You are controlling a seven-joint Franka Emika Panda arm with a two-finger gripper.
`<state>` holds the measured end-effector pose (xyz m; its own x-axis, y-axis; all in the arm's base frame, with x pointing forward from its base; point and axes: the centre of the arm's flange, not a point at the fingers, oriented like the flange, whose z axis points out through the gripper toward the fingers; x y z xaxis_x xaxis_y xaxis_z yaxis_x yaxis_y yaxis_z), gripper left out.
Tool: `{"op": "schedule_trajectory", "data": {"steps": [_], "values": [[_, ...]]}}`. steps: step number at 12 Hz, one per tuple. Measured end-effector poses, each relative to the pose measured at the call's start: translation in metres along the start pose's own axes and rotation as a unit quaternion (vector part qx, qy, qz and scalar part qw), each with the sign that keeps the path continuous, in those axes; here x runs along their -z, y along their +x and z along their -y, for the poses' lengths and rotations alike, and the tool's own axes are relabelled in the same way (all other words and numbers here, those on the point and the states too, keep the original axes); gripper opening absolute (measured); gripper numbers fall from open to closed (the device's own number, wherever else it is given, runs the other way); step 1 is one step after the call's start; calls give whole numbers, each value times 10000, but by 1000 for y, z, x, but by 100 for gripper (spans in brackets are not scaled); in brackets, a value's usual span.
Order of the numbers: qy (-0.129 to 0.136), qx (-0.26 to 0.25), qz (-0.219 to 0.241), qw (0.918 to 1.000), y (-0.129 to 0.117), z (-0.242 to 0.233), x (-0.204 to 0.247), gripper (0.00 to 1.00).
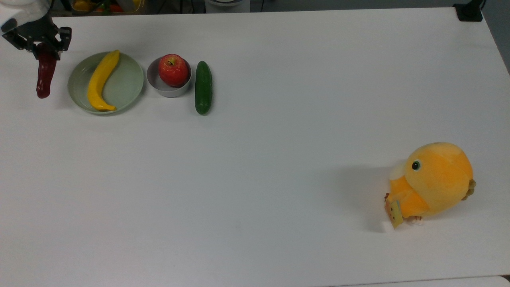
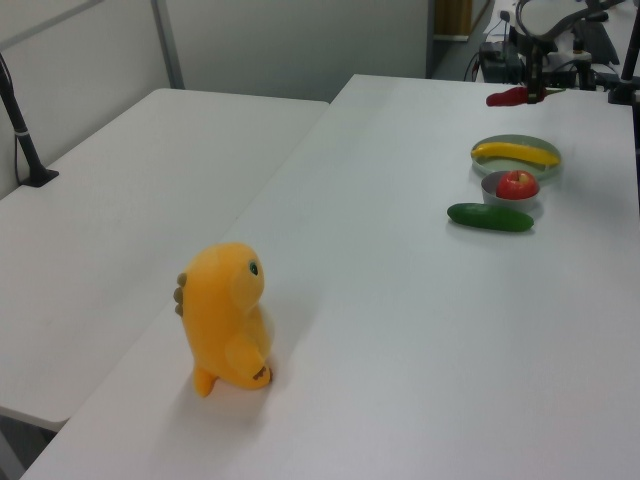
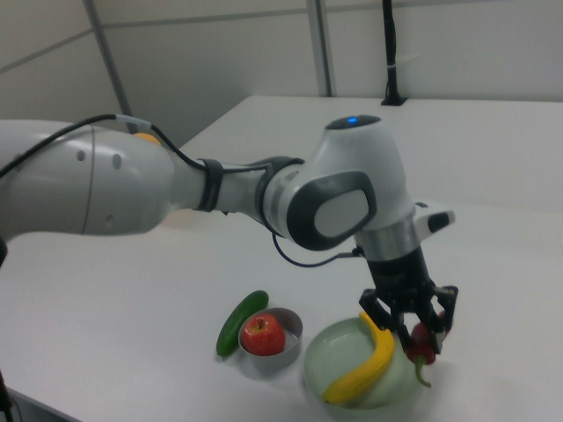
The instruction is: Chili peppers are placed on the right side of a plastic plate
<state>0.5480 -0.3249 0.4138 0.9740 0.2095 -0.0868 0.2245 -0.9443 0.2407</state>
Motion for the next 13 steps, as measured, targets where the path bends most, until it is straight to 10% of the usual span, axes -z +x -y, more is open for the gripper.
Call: {"op": "schedule_trajectory", "data": {"steps": [9, 13], "values": [[-169, 122, 14, 9998, 16, -3, -57, 48], [-169, 123, 15, 9998, 16, -3, -57, 100]]}}
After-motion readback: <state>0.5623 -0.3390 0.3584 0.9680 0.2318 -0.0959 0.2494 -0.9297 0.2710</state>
